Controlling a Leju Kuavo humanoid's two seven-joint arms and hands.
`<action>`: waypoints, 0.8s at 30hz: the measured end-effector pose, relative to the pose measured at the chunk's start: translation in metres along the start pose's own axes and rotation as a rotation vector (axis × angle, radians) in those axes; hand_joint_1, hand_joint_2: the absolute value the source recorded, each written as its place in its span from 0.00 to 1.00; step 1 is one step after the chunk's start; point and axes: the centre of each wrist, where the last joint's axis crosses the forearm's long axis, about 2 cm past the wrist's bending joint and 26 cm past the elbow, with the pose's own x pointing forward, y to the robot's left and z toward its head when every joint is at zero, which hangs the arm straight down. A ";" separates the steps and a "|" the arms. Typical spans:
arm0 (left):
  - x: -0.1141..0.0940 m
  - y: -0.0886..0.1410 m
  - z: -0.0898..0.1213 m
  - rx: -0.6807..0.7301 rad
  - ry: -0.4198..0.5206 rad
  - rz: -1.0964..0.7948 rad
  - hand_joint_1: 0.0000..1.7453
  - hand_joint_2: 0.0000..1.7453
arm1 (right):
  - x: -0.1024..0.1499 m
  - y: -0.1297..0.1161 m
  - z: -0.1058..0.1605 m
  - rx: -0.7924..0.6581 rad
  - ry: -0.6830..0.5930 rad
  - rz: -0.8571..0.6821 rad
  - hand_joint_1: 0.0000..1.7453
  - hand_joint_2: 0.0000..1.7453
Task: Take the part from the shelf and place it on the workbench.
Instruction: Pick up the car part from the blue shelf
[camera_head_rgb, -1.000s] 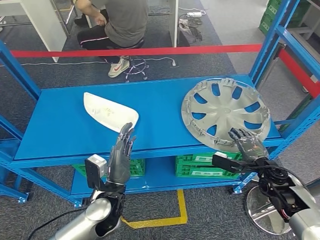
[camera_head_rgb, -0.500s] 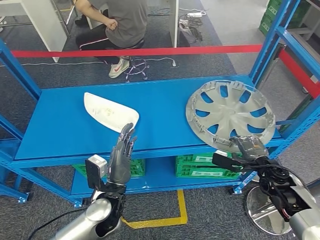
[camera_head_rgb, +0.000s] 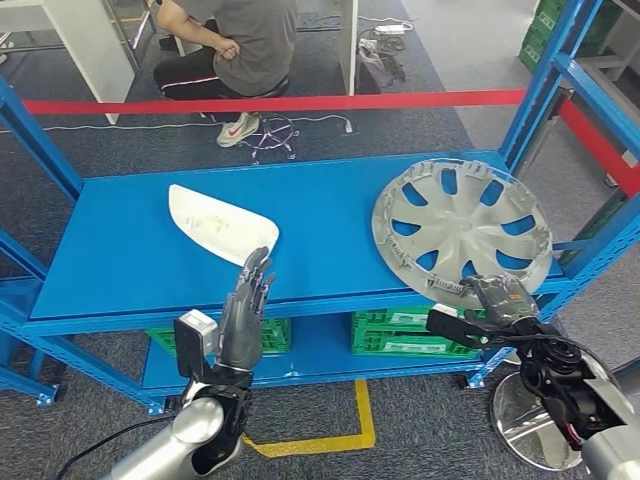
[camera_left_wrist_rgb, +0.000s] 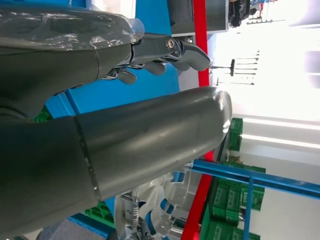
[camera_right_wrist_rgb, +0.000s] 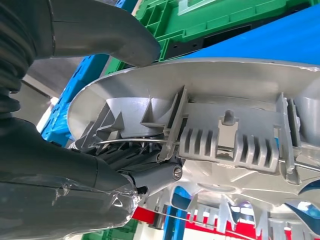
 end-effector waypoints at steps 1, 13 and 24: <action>0.000 0.000 0.000 0.000 0.000 -0.001 0.00 0.00 | 0.000 0.000 0.000 -0.002 0.002 -0.002 1.00 1.00; 0.000 0.000 0.000 -0.006 0.001 -0.006 0.00 0.00 | -0.001 -0.002 0.003 -0.048 -0.006 -0.067 1.00 1.00; -0.002 -0.003 0.000 -0.021 0.008 0.004 0.00 0.00 | 0.030 -0.027 0.007 -0.250 -0.118 -0.304 1.00 1.00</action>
